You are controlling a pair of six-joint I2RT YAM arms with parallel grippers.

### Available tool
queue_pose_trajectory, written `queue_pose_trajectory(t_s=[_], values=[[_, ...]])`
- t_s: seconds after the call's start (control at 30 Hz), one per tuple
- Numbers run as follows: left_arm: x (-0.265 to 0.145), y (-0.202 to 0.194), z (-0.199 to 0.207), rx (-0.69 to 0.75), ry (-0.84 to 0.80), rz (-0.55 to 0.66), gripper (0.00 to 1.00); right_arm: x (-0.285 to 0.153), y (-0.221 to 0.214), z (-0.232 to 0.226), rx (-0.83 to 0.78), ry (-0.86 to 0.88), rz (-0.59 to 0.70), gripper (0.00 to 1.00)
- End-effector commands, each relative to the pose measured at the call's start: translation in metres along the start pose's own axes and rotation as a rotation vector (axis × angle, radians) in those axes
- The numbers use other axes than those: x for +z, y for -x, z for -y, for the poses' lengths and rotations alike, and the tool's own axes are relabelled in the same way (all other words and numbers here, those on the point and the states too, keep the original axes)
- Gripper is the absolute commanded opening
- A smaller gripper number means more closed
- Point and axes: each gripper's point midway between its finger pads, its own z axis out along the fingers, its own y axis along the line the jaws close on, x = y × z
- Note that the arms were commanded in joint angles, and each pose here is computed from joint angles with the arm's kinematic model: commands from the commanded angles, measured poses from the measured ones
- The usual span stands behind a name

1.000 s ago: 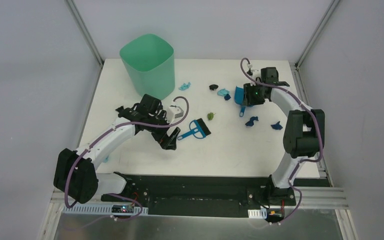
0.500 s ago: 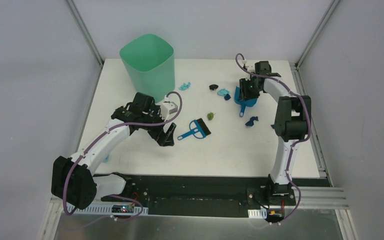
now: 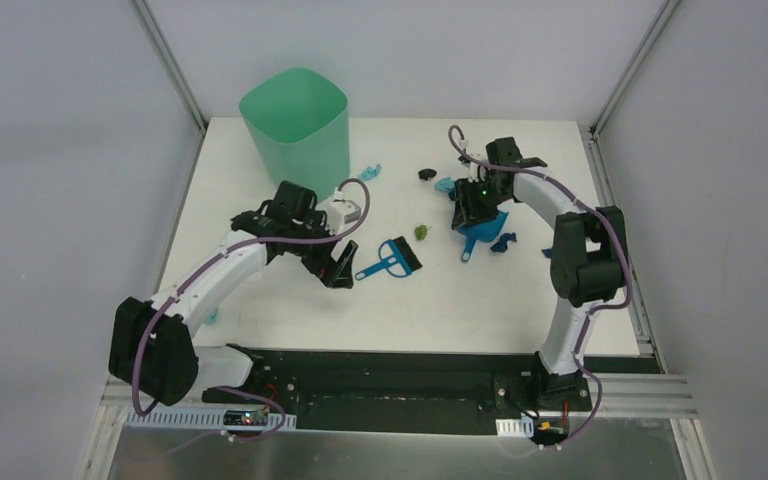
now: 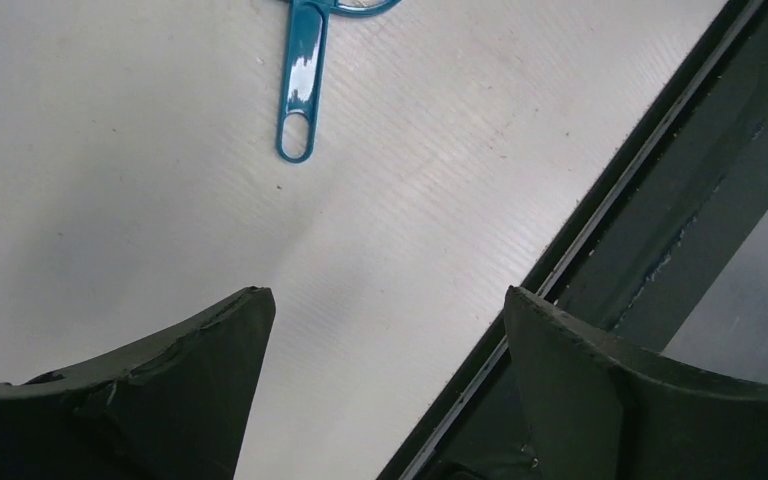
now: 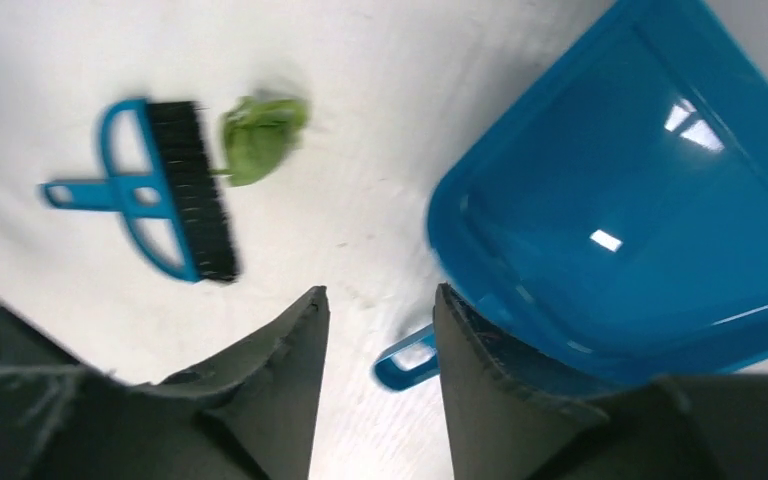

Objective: Sweep away the paper scraps from the table

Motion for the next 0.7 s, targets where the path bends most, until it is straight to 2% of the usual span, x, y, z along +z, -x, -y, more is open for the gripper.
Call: queue_pose_trajectory(t_s=[0.0,0.07,0.2,0.3,0.4,0.53,0.67], values=[[0.012,0.045,0.0,0.053,0.063,0.033,0.88,-0.062,0.028,-0.048,0.035,0.135,0.139,0.51],[0.018,0.065,0.002,0.068,0.094,0.027,0.88,-0.086,0.04,-0.042,0.058,0.104,0.205,0.59],[0.031,0.108,0.011,0.049,0.115,0.023,0.91,-0.149,0.053,-0.007,0.162,0.067,0.364,0.67],[0.052,0.13,0.012,0.049,0.178,0.013,0.94,-0.192,0.037,0.024,0.269,0.032,0.46,0.69],[0.086,0.15,0.029,0.106,0.161,0.02,0.99,-0.22,0.005,0.041,0.295,-0.043,0.532,0.69],[0.124,0.176,0.058,0.157,0.057,0.069,0.95,-0.213,-0.032,0.042,0.297,-0.071,0.556,0.69],[0.16,0.19,0.046,-0.011,0.128,0.094,0.82,-0.211,-0.049,0.05,0.278,-0.142,0.616,0.72]])
